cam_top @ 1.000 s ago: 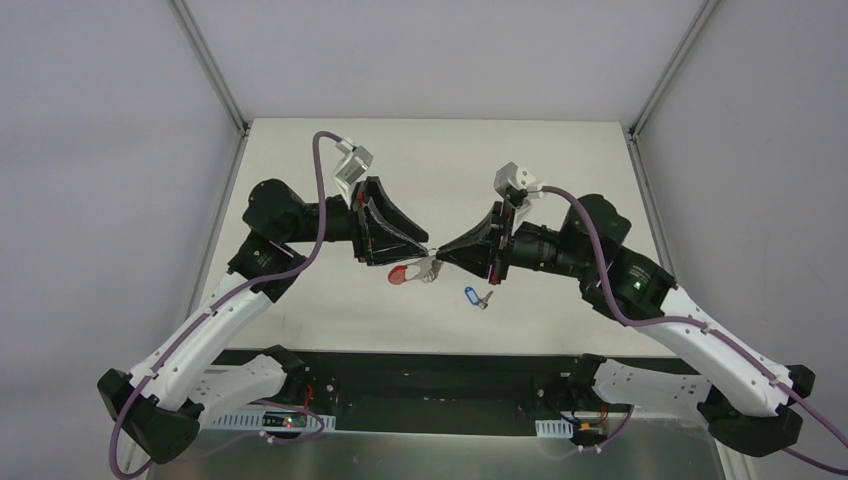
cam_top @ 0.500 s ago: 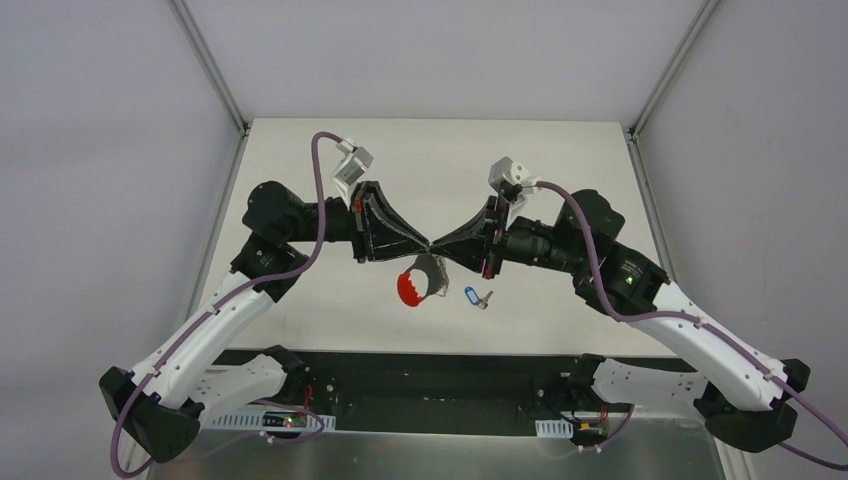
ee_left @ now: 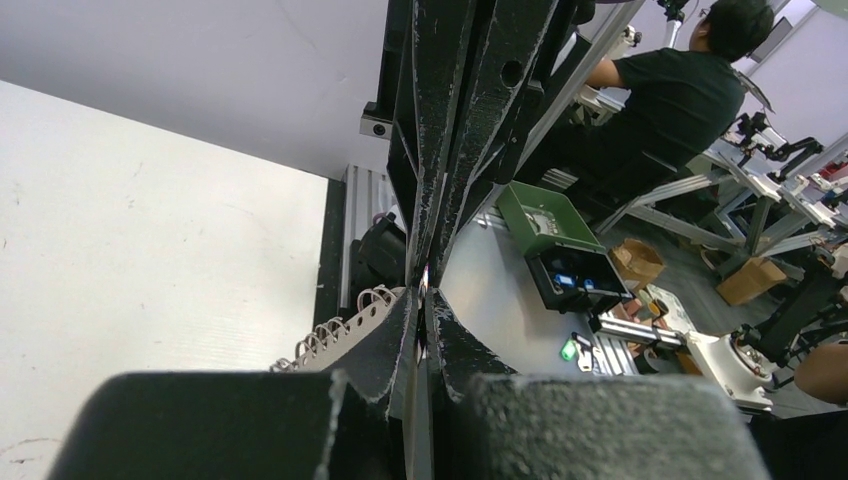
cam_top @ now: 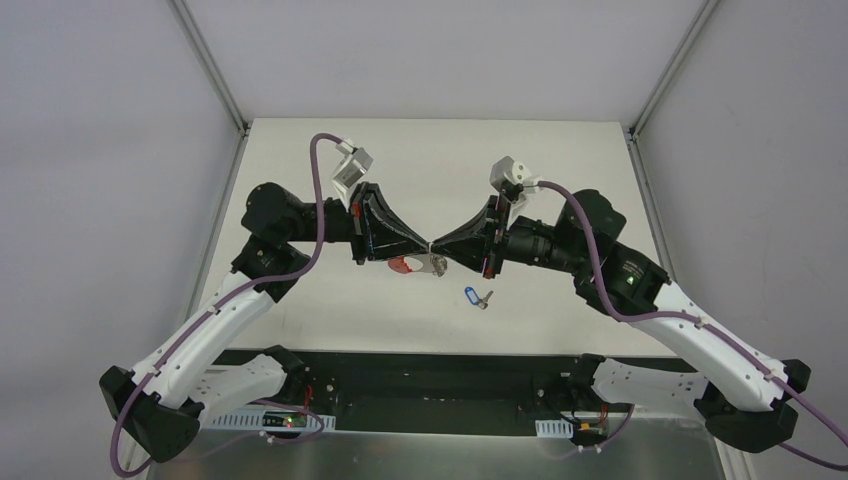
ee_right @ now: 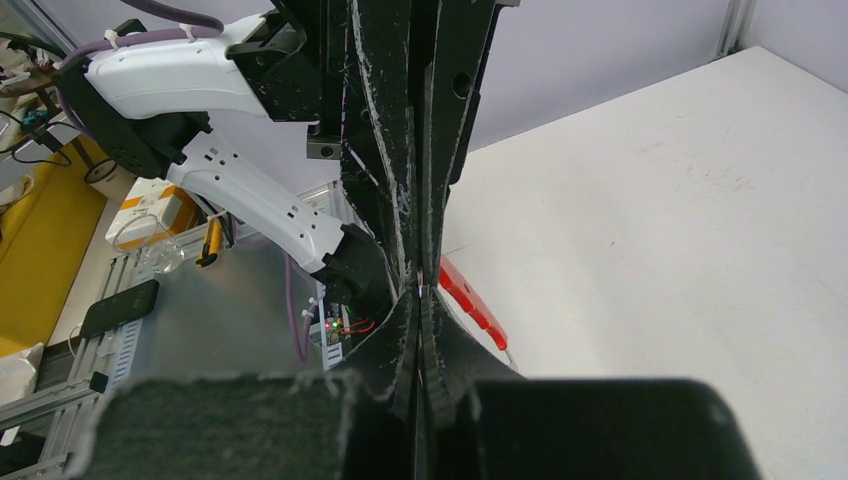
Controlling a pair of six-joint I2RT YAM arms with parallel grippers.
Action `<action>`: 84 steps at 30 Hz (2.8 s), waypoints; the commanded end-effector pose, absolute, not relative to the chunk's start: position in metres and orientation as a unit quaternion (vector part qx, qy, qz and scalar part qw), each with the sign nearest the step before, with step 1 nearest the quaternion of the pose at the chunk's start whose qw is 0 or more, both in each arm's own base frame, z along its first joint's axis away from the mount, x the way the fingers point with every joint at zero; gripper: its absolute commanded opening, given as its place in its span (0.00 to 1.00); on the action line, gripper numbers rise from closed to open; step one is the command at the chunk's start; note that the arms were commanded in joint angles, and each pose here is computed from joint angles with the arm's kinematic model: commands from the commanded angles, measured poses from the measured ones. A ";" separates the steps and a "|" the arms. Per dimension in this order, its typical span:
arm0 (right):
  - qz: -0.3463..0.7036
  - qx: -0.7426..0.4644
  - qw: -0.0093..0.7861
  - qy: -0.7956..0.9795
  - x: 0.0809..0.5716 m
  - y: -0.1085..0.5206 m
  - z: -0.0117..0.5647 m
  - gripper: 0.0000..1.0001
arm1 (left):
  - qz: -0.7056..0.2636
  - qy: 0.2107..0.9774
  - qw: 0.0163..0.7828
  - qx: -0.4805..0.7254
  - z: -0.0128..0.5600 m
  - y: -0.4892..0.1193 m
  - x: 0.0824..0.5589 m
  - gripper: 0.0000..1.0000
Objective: Put the keys on the keyring
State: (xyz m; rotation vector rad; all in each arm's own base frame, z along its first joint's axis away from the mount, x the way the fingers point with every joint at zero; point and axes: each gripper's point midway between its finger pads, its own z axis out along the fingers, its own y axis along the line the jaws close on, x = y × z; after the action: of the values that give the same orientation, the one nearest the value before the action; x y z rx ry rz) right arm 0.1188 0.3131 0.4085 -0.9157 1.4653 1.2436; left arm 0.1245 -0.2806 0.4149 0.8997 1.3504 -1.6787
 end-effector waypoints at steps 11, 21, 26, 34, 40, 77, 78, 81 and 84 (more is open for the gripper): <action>0.512 -0.370 0.497 0.595 0.109 0.294 0.429 0.21 | -0.656 0.531 0.399 0.358 0.417 -0.286 0.129 0.00; 0.468 -0.372 0.495 0.631 0.111 0.274 0.421 0.54 | -0.641 0.554 0.385 0.366 0.406 -0.287 0.131 0.00; 0.426 -0.389 0.464 0.672 0.115 0.269 0.415 0.57 | -0.638 0.557 0.364 0.388 0.404 -0.287 0.125 0.00; 0.390 -0.421 0.366 0.732 0.109 0.271 0.405 0.50 | -0.627 0.562 0.334 0.422 0.394 -0.289 0.116 0.00; 0.394 -0.433 0.333 0.740 0.104 0.275 0.402 0.47 | -0.625 0.561 0.319 0.439 0.395 -0.285 0.108 0.00; 0.425 -0.440 0.262 0.747 0.104 0.311 0.374 0.27 | -0.621 0.568 0.312 0.440 0.387 -0.286 0.108 0.00; 0.425 -0.441 0.260 0.747 0.103 0.311 0.373 0.27 | -0.621 0.569 0.312 0.440 0.387 -0.286 0.108 0.00; 0.424 -0.442 0.255 0.749 0.103 0.311 0.369 0.27 | -0.620 0.568 0.313 0.441 0.388 -0.286 0.109 0.00; 0.421 -0.442 0.253 0.751 0.103 0.310 0.367 0.26 | -0.620 0.568 0.314 0.441 0.388 -0.286 0.108 0.00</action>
State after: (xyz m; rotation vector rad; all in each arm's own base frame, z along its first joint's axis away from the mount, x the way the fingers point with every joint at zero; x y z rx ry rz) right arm 0.1066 0.3114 0.3688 -1.1764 2.0407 1.1313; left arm 0.1149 -0.2863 0.3733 1.1096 1.5839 -1.6437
